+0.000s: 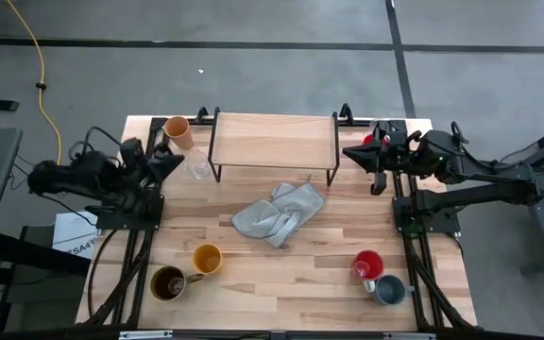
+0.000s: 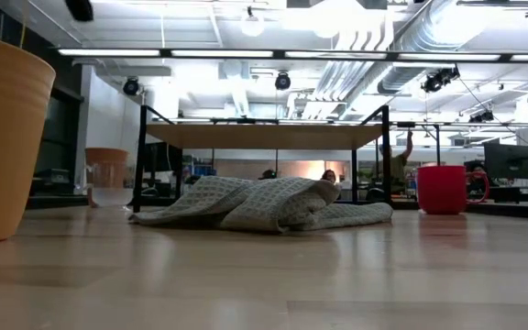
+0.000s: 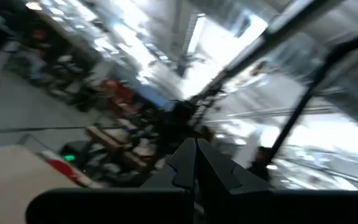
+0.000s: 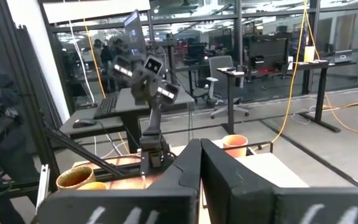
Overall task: Stack small to large cups/mugs on shelf
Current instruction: Put the orange cup on the shelf
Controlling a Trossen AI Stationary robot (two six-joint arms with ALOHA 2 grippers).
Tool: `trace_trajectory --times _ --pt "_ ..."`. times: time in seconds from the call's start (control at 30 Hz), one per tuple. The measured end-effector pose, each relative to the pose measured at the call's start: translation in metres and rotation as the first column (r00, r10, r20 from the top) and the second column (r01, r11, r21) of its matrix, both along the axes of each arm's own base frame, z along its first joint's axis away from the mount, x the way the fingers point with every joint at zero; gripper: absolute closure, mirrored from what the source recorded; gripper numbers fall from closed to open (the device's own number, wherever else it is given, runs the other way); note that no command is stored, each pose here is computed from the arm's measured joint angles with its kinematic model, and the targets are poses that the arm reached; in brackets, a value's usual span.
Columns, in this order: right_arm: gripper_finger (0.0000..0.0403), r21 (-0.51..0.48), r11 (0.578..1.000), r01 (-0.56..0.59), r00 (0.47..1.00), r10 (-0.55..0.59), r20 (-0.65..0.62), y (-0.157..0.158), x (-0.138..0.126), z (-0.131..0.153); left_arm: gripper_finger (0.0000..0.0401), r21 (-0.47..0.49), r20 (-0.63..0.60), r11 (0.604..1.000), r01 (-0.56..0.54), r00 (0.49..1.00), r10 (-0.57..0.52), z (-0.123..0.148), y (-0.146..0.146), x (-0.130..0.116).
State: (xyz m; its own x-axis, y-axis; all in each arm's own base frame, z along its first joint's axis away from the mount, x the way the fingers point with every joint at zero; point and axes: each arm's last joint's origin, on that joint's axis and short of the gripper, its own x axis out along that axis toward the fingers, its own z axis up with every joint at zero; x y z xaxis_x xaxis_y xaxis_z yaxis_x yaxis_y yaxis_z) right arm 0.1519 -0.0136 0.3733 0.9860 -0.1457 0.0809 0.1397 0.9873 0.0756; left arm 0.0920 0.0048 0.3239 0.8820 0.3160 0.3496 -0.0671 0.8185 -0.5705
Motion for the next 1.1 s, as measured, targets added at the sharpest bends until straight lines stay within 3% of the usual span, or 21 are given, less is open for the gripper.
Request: trace_trajectory --times 0.07,0.17,0.27,0.37,0.5,0.67,0.83,0.9,0.97,1.1 --pt "0.0403 0.000 1.000 -0.001 1.000 0.001 0.000 0.000 0.000 0.000 0.0398 -0.007 -0.034 0.999 -0.036 0.999 0.035 0.018 0.001 0.001" --pt "0.0403 -0.001 1.000 -0.011 1.000 0.011 0.000 0.000 0.000 0.000 0.0398 0.060 -0.111 0.997 -0.048 0.992 0.054 0.038 0.001 0.001" --pt "0.0403 -0.001 1.000 -0.019 1.000 0.019 0.000 0.001 0.000 0.000 0.0398 0.121 -0.189 0.993 0.004 0.982 0.019 0.047 -0.001 0.006" --pt "0.0403 -0.002 1.000 -0.019 1.000 0.019 0.000 0.001 0.000 0.000 0.0398 0.045 -0.198 0.999 0.007 0.980 0.002 0.051 -0.001 0.015" --pt "0.0403 -0.001 1.000 -0.019 1.000 0.019 0.000 0.001 0.000 0.000 0.0400 -0.068 -0.326 0.983 -0.172 0.935 0.141 0.047 0.003 0.031" --pt "0.0403 -0.001 1.000 -0.019 1.000 0.019 0.000 0.001 0.000 0.000 0.0401 -0.021 -0.580 0.890 -0.456 0.731 0.361 0.054 0.012 0.042" --pt "0.0403 -0.001 1.000 -0.018 1.000 0.018 0.000 0.000 0.000 0.000 0.0401 0.067 -0.747 0.776 -0.627 0.484 0.456 0.078 0.036 0.041" --pt "0.0403 -0.002 1.000 -0.019 1.000 0.019 0.000 0.001 0.000 0.000 0.0401 0.102 -0.810 0.739 -0.666 0.375 0.450 0.083 0.048 0.039" --pt "0.0403 -0.001 1.000 -0.019 1.000 0.019 0.000 0.001 0.000 0.000 0.0401 0.106 -0.855 0.710 -0.696 0.301 0.422 0.087 0.060 0.038" --pt "0.0403 -0.001 1.000 -0.019 1.000 0.019 0.000 0.001 0.000 0.000 0.0392 0.097 -0.936 0.697 -0.710 0.173 0.307 0.078 0.086 0.038"
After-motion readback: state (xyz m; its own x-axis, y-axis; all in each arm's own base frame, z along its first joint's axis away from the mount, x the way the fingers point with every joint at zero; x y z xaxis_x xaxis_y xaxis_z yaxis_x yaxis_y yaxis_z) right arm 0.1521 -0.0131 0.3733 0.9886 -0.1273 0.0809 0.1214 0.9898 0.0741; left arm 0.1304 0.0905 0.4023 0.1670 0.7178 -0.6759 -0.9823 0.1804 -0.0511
